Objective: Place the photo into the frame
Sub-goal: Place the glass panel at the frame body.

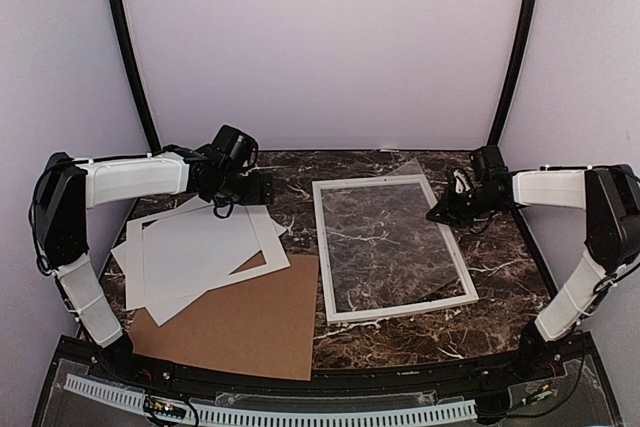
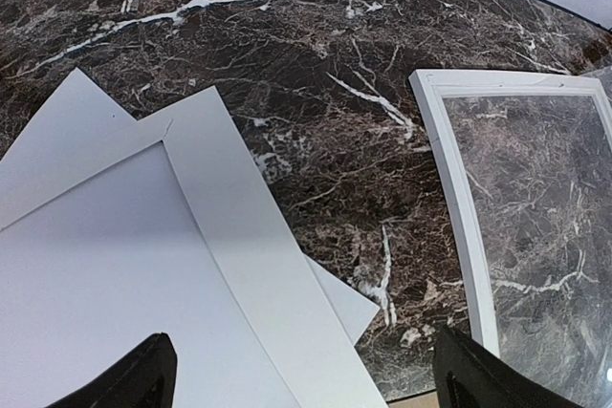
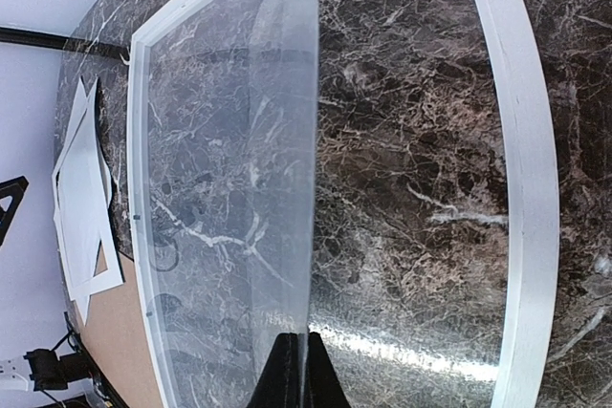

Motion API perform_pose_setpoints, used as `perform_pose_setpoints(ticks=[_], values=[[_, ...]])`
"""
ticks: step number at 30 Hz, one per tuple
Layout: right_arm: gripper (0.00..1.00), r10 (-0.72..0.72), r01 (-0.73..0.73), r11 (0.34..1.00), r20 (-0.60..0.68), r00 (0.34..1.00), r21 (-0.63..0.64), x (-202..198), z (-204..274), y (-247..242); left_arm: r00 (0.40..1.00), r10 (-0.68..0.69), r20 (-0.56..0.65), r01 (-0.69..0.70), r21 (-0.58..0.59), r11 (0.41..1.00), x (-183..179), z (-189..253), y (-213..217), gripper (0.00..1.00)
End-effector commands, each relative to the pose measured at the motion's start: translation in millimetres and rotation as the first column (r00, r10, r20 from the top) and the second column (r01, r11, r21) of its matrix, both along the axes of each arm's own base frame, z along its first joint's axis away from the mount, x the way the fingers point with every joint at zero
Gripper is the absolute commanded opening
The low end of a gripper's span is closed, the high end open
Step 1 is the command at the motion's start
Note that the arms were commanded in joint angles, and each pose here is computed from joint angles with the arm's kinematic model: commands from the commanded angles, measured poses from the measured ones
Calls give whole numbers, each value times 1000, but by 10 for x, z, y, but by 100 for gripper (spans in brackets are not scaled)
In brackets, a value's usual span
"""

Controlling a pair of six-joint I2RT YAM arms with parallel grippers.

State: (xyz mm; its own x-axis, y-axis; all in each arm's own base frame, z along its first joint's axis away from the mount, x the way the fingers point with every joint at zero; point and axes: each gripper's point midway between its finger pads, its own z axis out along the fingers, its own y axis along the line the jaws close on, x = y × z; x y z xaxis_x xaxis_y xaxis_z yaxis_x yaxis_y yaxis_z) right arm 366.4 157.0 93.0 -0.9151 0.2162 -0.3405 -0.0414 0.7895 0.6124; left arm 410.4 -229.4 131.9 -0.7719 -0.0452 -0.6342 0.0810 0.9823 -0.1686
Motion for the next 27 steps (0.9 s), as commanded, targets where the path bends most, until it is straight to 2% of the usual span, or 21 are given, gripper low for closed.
perform_pose_setpoints(ticks=[1,27], values=[[0,-11,11,1000,49,999,-12,131,89,-31,1000,-14,19,14,0,1000,26,80,-40,96],[0,-17,18,1000,47,999,-23,115,84,-54,1000,-17,15,17,6,1000,16,61,-49,96]])
